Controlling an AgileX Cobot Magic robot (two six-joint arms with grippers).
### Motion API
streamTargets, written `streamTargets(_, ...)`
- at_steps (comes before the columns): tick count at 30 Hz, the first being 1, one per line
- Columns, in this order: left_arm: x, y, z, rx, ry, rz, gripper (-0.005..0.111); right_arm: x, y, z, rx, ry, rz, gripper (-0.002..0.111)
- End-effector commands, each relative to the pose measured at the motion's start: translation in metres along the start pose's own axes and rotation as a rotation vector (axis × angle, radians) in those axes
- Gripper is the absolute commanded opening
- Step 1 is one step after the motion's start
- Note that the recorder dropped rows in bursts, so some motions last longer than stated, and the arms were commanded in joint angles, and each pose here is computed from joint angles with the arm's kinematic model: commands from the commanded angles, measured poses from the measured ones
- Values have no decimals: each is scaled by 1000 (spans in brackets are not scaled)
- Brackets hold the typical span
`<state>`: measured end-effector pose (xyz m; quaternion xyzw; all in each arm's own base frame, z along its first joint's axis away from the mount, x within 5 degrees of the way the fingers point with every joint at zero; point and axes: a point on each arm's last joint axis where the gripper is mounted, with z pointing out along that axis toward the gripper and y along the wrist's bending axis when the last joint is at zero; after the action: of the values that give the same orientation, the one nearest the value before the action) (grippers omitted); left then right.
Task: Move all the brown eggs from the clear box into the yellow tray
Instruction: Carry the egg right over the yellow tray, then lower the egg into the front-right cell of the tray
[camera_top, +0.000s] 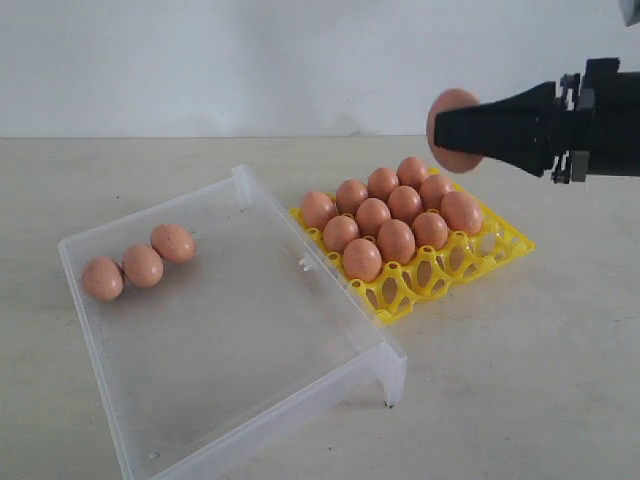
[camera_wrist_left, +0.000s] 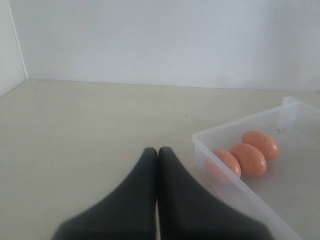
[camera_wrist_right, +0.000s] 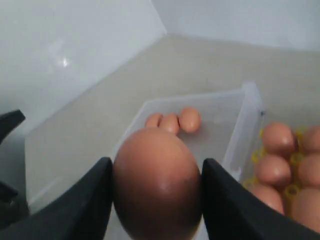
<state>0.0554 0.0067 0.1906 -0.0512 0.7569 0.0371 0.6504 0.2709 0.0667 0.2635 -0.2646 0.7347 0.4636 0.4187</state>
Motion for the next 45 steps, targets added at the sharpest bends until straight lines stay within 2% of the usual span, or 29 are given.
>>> streamTargets(1,-2,0,-1,5,-7,-4,-4,20,-35,15,-54,183,100,0)
streamTargets(3,-2,0,-1,5,-7,-4,-4,33,-46,25,-52,214,89,0)
streamTargets(4,-2,0,-1,5,-7,-4,-4,40,-56,31,0,238,52,0)
streamTargets(6,-2,0,-1,5,-7,-4,-4,53,-66,41,25,283,-50,0)
streamTargets(11,-2,0,-1,5,-7,-4,-4,71,-67,63,-63,328,-274,0)
streamTargets(16,-2,0,-1,5,-7,-4,-4,75,-68,85,-29,287,-464,0)
streamTargets(22,-2,0,-1,5,-7,-4,-4,78,-80,94,69,237,-427,0)
streamTargets(28,-2,0,-1,5,-7,-4,-4,85,-80,98,7,211,-362,0)
streamTargets(40,-2,0,-1,5,-7,-4,-4,90,-85,98,41,238,-312,0)
streamTargets(45,-2,0,-1,5,-7,-4,-4,90,-85,98,43,238,-299,9)
